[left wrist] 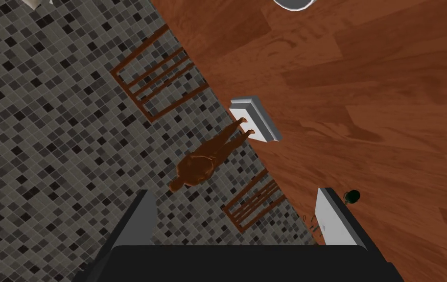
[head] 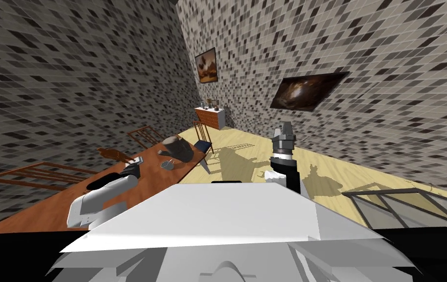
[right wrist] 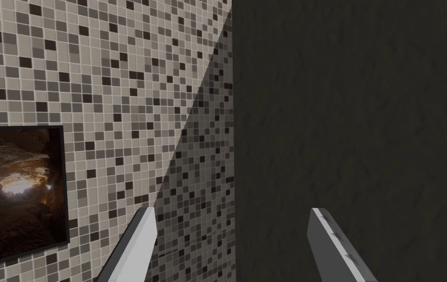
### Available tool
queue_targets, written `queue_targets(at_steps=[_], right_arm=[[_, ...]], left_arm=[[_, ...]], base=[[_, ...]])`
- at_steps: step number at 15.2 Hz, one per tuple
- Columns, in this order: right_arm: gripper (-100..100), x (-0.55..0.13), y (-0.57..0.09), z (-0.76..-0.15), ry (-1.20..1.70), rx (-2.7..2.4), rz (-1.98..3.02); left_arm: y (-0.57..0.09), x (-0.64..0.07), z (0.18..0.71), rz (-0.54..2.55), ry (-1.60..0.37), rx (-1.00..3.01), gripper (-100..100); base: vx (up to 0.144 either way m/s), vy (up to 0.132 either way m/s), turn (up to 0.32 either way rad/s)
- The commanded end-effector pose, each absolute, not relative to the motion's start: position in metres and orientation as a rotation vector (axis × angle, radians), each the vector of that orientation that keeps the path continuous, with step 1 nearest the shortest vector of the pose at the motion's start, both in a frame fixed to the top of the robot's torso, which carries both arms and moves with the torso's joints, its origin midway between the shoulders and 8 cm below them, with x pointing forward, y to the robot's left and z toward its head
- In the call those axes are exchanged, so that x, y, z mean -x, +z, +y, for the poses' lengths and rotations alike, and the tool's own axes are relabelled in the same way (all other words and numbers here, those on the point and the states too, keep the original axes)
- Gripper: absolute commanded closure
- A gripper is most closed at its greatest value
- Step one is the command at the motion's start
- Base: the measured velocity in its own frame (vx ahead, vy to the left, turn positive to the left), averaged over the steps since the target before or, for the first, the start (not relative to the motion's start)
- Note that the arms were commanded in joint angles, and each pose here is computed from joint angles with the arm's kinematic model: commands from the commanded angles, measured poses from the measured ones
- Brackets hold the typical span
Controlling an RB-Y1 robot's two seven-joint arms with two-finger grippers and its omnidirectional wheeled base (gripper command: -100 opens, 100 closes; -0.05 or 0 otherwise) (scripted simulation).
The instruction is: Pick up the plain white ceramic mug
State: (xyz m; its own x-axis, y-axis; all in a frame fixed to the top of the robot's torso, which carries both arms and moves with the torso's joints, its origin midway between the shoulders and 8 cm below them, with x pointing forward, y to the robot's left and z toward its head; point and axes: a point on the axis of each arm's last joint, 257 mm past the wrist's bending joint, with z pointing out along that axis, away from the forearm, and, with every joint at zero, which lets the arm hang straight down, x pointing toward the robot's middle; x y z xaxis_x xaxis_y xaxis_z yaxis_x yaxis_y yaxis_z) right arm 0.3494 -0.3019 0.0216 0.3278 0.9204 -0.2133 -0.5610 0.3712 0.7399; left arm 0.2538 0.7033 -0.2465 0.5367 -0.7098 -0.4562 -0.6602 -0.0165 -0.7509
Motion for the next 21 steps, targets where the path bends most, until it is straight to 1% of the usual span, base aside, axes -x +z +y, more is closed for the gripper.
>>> queue_targets(at_steps=[1, 2, 4, 5, 7, 8, 9, 11, 12, 14, 15, 18, 19, 21], right_arm=[[0, -0.349, 0.022, -0.302, 1.053, -0.613, 0.692], [0, -0.349, 0.022, -0.302, 1.053, -0.613, 0.692], [0, -0.349, 0.022, -0.302, 1.053, -0.613, 0.692], [0, -0.349, 0.022, -0.302, 1.053, -0.613, 0.692], [0, -0.349, 0.022, -0.302, 1.053, -0.613, 0.692], [0, -0.349, 0.022, -0.302, 1.053, -0.613, 0.692], [0, -0.349, 0.022, -0.302, 1.053, -0.613, 0.692], [0, -0.349, 0.022, -0.302, 1.053, -0.613, 0.692], [0, -0.349, 0.022, -0.302, 1.053, -0.613, 0.692], [0, -0.349, 0.022, -0.302, 1.053, -0.613, 0.692], [0, -0.349, 0.022, -0.302, 1.053, -0.613, 0.692], [0, -0.349, 0.022, -0.302, 1.053, -0.613, 0.692], [0, -0.349, 0.022, -0.302, 1.053, -0.613, 0.692], [0, -0.349, 0.022, -0.302, 1.053, -0.613, 0.692]], left_arm=[[-0.252, -0.246, 0.703, 1.165, -0.047, 1.742, -100], [-0.263, -0.225, 0.716, 1.152, -0.011, 1.803, -100], [-0.27, -0.22, 0.713, 1.166, -0.002, 1.835, -100], [-0.279, -0.2, 0.725, 1.148, 0.028, 1.889, -100], [-0.288, -0.195, 0.72, 1.166, 0.037, 1.929, -100], [-0.296, -0.175, 0.729, 1.147, 0.063, 1.982, -100], [-0.299, -0.173, 0.728, 1.152, 0.065, 1.993, -100], [-0.304, -0.169, 0.724, 1.164, 0.071, 2.022, -100], [-0.314, -0.149, 0.73, 1.146, 0.093, 2.08, -100], [-0.32, -0.144, 0.725, 1.16, 0.099, 2.114, -100], [-0.329, -0.125, 0.729, 1.141, 0.116, 2.169, -100], [-0.335, -0.12, 0.723, 1.155, 0.121, 2.205, -100], [-0.345, -0.1, 0.723, 1.141, 0.136, 2.274, -100], [-0.348, -0.097, 0.719, 1.149, 0.138, 2.294, -100]], base=[[0.014, 0.01, -0.044], [0.026, 0.008, -0.244], [0.029, 0.019, -0.218], [0.033, 0.018, -0.296], [0.034, 0.029, -0.167], [0.032, 0.021, -0.242], [0.035, 0.028, -0.289], [0.02, 0.026, -0.033], [0.022, 0.024, -0.227], [0.029, 0.034, -0.197], [0.037, 0.034, -0.189], [0.026, 0.038, -0.1], [0.018, 0.031, -0.176], [0.021, 0.038, -0.172]])
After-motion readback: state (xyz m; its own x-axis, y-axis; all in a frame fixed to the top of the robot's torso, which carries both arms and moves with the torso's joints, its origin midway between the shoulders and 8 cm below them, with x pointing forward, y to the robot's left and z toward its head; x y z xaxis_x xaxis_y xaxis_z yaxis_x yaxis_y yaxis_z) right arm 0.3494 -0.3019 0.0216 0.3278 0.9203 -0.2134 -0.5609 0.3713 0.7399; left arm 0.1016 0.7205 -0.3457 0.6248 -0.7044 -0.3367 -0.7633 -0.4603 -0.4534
